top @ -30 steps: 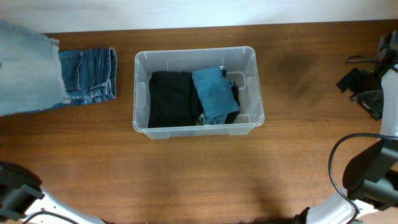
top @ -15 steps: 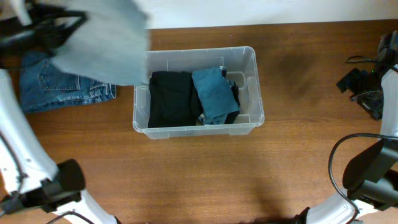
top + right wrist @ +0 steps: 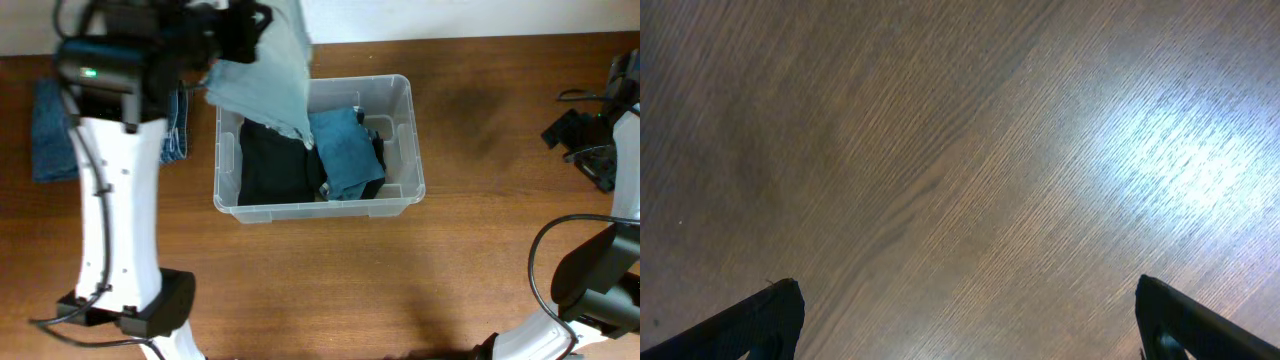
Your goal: Pack container
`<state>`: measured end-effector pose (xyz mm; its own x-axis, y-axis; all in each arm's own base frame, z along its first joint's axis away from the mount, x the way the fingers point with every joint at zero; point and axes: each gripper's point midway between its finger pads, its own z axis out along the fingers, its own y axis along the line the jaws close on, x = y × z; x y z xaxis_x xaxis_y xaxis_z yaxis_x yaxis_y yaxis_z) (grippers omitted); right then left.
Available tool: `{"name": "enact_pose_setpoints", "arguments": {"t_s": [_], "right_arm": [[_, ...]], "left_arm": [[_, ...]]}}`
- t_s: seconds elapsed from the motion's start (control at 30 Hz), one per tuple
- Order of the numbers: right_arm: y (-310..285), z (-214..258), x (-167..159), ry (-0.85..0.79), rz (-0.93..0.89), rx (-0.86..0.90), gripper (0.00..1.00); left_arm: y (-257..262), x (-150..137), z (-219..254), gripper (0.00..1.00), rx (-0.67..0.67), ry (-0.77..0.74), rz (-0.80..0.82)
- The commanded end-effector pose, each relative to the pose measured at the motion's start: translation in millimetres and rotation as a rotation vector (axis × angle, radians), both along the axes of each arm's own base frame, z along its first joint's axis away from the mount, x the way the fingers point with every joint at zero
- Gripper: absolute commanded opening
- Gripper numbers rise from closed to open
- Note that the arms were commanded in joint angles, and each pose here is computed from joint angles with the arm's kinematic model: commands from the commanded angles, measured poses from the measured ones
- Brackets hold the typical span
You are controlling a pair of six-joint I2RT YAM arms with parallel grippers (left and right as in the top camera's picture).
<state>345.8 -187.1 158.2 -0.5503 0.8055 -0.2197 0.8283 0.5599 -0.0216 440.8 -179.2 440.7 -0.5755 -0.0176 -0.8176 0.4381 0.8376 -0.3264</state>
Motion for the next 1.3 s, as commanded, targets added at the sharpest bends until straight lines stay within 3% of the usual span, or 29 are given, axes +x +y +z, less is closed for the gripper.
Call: {"name": "enact_pose_setpoints", "arguments": {"t_s": [0.0,0.3,0.8,1.27], "right_arm": [[-1.6,-0.9,-1.3,0.007,-0.011,-0.008,0.98],[-1.6,-0.9,-1.3,0.007,-0.011,-0.008,0.98],[-1.6,-0.9,-1.3,0.007,-0.011,-0.008,0.98],[-1.6,-0.9,-1.3,0.007,-0.011,-0.008,0.99]], "left_arm": [[-23.7,8.5,0.7,0.01,-0.011,-0.006,0.125],[-98.7,15.8,-41.3,0.01,-0.042,0.082,0.038],[-134.9,23.5,-104.1,0.01,0.000,0.217,0.012],[-150.6,28.1,-96.4,0.01,-0.107,0.234,0.053]]}}
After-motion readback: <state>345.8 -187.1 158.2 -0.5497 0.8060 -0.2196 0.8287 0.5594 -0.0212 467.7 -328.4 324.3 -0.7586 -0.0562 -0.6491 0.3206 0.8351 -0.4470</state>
